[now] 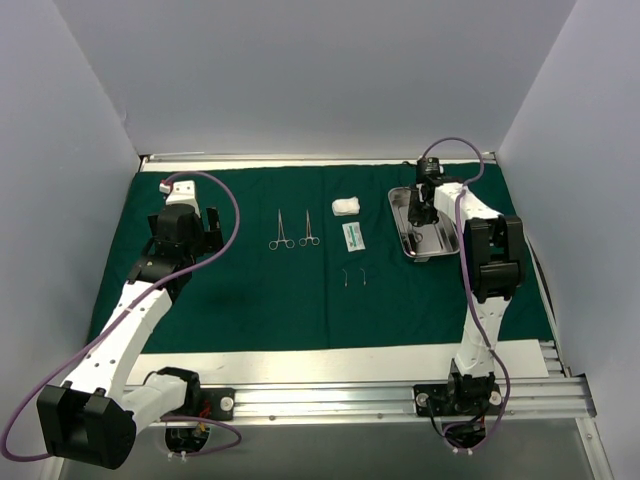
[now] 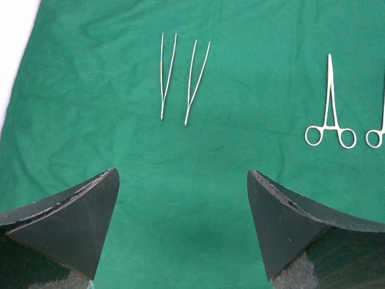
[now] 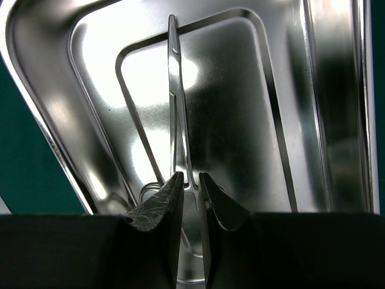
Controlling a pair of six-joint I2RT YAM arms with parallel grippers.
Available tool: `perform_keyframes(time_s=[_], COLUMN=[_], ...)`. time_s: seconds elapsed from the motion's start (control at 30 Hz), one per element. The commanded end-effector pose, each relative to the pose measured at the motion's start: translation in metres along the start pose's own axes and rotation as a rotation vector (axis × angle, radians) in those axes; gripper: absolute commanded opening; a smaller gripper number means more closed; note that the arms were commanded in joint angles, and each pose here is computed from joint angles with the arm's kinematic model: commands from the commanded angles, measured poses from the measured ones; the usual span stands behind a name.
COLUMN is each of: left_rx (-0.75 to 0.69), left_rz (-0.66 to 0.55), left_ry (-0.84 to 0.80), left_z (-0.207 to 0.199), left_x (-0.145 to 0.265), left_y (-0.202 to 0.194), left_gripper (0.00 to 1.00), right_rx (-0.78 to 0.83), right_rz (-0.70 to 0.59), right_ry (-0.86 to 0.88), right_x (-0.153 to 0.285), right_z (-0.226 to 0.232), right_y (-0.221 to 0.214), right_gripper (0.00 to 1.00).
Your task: Open and lay out the surgical kit
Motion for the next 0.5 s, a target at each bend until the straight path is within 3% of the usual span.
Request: perform_keyframes(time_s=[0.0,0.47], left_rx=[0.003,0.000], left_rz=[-0.023,-0.023], left_ry=[-0.021,-0.020], left_z=[-0.004,-0.003], left_x=[0.000,0.000], left_y=[0.006,0.006], left_gripper=[0.97,0.97], right_rx=[0.035,0.047], right_rz=[0.021,0.154], right_ry=[0.004,-0.043], right_x=[0.004,-0.025], right_z=[0.006,0.001], right_y=[0.005,-0.024], right_gripper=[0.14,0.14])
Point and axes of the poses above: each gripper's point midway between its finger pads, its own x axis back along the fingers, its own z axis along the line the jaws close on, y = z × x, the point moved 4 cm from there along x, back along the fingers, and after that the axes turned 2 degrees about -x, right-handed, at the moved point
